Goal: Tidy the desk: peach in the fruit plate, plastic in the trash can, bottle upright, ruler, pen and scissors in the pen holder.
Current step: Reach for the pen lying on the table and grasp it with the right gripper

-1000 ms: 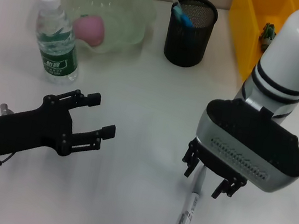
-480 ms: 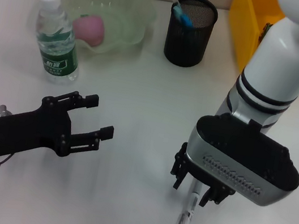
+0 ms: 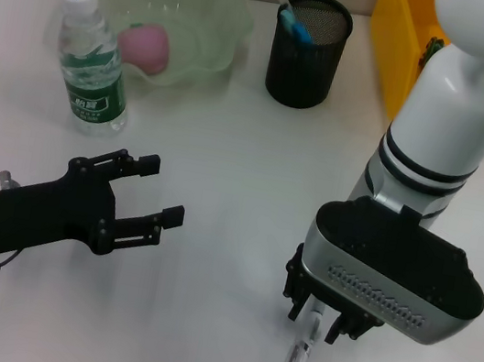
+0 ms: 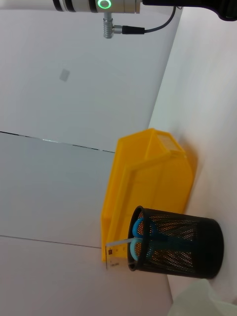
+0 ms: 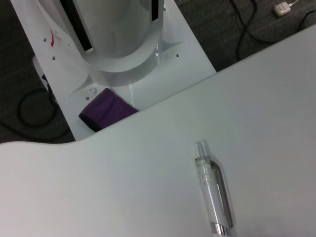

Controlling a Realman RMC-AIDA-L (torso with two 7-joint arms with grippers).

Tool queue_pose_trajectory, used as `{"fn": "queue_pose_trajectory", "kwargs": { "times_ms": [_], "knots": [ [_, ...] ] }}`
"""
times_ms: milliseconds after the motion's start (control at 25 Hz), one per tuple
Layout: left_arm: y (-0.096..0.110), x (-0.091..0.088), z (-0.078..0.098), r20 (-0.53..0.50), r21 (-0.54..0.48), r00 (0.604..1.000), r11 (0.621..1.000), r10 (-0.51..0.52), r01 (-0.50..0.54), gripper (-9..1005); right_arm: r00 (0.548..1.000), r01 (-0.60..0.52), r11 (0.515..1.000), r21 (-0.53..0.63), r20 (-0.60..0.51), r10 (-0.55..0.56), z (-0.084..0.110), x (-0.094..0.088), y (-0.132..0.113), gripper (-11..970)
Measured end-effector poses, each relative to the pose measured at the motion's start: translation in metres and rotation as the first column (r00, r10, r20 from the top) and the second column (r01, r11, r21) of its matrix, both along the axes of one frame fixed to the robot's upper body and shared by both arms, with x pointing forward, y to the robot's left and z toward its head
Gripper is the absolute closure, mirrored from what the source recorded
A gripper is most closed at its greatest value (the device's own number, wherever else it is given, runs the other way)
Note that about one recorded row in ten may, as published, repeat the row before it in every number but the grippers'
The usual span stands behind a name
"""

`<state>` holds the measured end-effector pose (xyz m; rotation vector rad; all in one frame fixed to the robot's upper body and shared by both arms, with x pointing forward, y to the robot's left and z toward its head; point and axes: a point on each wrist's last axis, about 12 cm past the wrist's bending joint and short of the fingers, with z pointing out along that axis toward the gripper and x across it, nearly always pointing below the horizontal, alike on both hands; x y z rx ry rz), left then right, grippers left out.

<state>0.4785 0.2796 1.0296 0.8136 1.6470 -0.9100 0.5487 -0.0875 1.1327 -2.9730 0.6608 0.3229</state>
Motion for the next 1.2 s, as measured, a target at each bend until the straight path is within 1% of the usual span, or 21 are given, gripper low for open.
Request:
{"fn": "queue_pose_trajectory", "kwargs": {
  "times_ms": [120, 320, 520, 880, 1200],
  "knots": [
    [0.0001, 0.0000, -0.0001, 0.000, 0.001, 1.000, 1.000, 0.000, 0.000, 194, 1.000, -0.002, 1.000, -0.004, 0.007, 0.002, -0.0027, 0.0000, 0.0003, 525],
    [0.0001, 0.0000, -0.0001, -0.001, 0.002, 1.000, 1.000, -0.001, 0.001, 194, 1.000, -0.005, 1.000, -0.011, 0.018, 0.005, -0.0074, 0.0000, 0.0006, 596],
    [0.0006, 0.0000, 0.0000, 0.000, 0.001, 1.000, 1.000, 0.002, -0.002, 194, 1.000, -0.010, 1.000, -0.012, 0.018, 0.010, -0.0067, 0.0002, 0.0019, 592],
    [0.0008, -0.0014, -0.0004, -0.001, -0.004, 1.000, 1.000, 0.005, -0.005, 194, 1.000, -0.013, 1.000, -0.023, 0.014, 0.013, -0.0071, 0.0010, 0.0025, 657],
    [0.0013, -0.0012, -0.0001, -0.001, -0.003, 1.000, 1.000, 0.005, -0.005, 194, 1.000, -0.004, 0.999, -0.034, 0.005, 0.004, -0.0086, 0.0026, 0.0019, 667]
  ]
}}
